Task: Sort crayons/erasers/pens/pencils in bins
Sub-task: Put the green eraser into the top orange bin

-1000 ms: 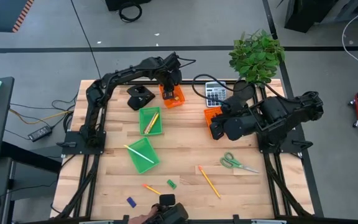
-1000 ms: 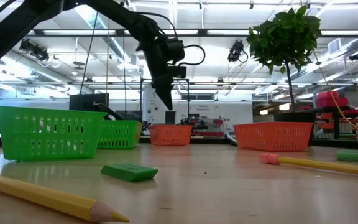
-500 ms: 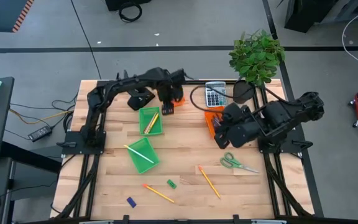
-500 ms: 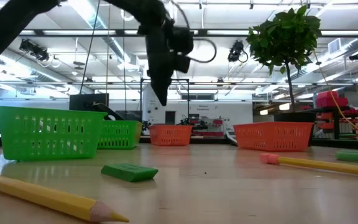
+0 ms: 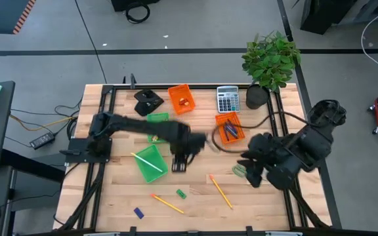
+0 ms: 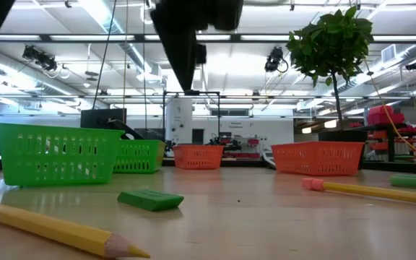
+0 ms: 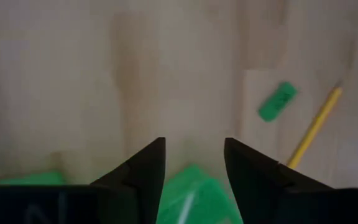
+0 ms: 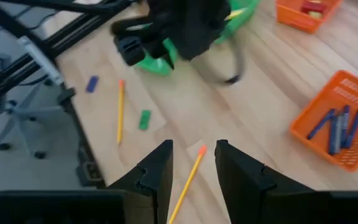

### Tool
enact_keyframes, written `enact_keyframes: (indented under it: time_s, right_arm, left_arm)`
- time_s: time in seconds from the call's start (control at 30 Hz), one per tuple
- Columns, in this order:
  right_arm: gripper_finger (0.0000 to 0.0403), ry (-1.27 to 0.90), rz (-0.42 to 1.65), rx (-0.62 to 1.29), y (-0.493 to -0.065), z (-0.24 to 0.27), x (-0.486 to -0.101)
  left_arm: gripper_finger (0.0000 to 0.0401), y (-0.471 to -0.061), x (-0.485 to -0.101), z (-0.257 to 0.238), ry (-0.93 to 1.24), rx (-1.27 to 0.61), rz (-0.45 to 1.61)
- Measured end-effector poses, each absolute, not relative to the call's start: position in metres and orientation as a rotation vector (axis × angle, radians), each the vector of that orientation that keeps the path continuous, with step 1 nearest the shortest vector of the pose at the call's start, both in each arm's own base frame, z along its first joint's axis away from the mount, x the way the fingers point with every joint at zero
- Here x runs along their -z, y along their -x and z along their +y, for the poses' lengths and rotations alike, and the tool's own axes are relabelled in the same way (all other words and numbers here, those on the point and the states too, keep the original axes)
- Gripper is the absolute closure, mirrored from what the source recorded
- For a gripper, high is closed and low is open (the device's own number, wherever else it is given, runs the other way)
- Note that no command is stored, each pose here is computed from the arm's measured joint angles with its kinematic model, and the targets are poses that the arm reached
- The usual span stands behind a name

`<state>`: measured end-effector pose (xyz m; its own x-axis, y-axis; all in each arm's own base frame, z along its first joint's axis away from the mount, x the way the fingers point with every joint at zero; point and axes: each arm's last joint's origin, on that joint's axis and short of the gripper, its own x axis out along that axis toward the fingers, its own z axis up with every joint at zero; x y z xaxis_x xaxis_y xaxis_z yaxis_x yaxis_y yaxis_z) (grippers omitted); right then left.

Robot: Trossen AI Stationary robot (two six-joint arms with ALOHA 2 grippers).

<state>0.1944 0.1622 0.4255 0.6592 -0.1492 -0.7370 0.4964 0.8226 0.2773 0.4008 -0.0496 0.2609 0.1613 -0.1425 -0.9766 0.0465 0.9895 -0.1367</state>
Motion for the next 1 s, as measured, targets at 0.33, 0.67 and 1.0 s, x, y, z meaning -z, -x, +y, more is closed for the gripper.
enact_keyframes:
  time_s: [0.33, 0.67, 1.0]
  right_arm:
    - [0.0276, -0.487, 0.696, 0.311, -0.176, 0.185, -0.428]
    - [0.0276, -0.574, 0.617, 0.273, -0.172, 0.200, -0.432]
    - [0.0276, -0.528, 0.643, 0.246, -0.167, 0.226, -0.418]
  left_arm:
    - [0.0229, -0.398, -0.252, -0.131, -0.161, 0.261, 1.301]
    - [0.0228, -0.399, -0.222, -0.172, -0.305, 0.358, 1.300]
    - [0.0224, -0.400, -0.171, -0.201, -0.355, 0.384, 1.396]
